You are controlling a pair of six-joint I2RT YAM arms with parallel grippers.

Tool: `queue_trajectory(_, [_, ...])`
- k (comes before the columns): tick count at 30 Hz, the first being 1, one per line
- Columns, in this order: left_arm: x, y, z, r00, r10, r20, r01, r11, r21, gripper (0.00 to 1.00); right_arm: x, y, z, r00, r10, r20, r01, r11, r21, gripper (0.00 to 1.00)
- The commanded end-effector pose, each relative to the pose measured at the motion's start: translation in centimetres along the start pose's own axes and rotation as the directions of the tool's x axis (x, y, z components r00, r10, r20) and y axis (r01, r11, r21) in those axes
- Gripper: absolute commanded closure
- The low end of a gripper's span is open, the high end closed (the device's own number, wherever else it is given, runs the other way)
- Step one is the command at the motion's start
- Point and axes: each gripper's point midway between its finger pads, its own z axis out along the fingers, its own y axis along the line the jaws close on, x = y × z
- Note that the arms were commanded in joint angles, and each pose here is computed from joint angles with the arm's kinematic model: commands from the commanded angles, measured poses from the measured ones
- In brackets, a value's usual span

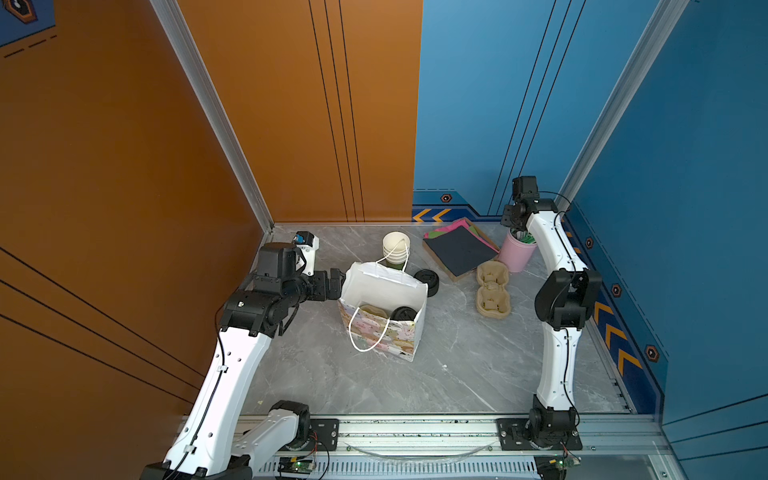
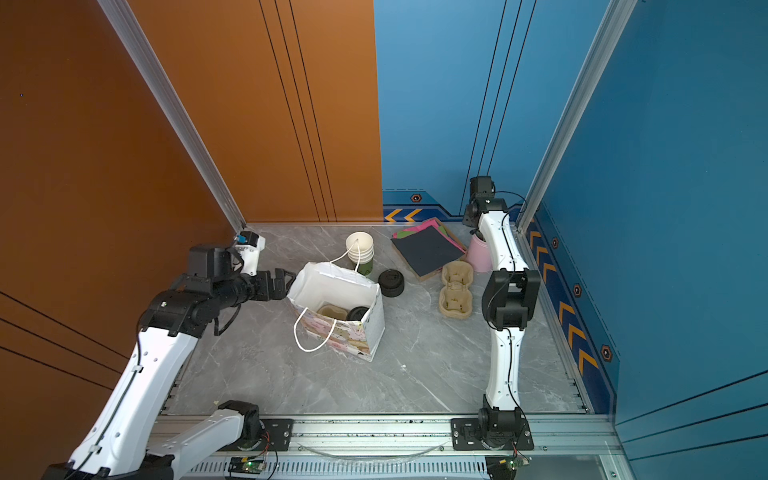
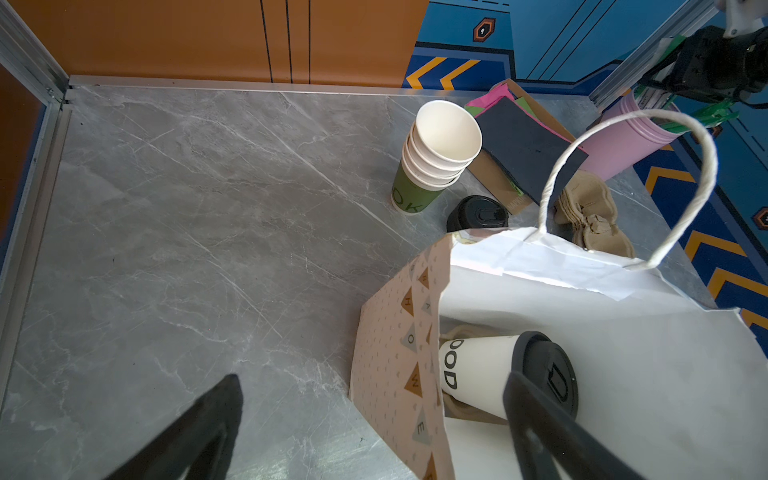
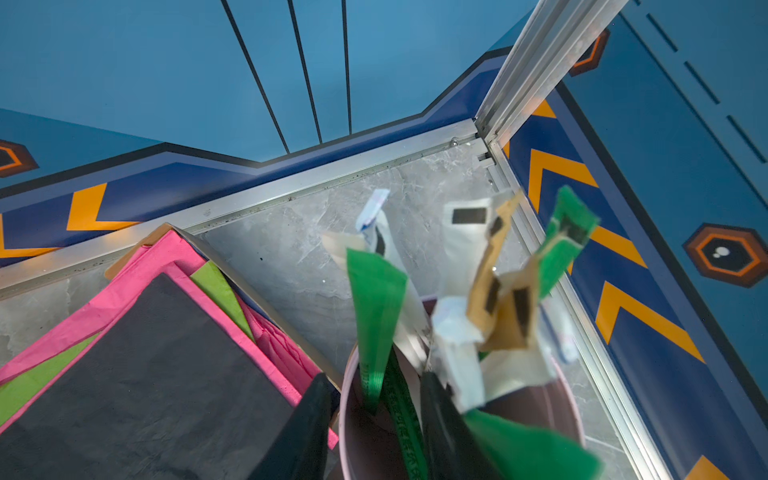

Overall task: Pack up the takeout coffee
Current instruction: 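Lower the right gripper into the pink cup and grasp a green straw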

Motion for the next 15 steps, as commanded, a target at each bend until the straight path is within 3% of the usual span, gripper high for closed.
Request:
queue_trajectory(1, [-0.06, -0.07, -0.35, 1.0, 0.001, 0.018, -0.001, 1.0, 0.013, 0.02, -0.85, -0.4, 0.64, 1.0, 0.011, 0.026, -0.012, 1.0, 0.018, 0.64])
queue_trajectory(15, [-0.02, -0.13, 0.02, 1.0, -0.006, 0.008, 0.006, 1.0, 0.019, 0.02, -1.18, -0.15, 1.19, 0.999, -0.014, 0.041, 0.014, 1.0, 0.015, 0.86])
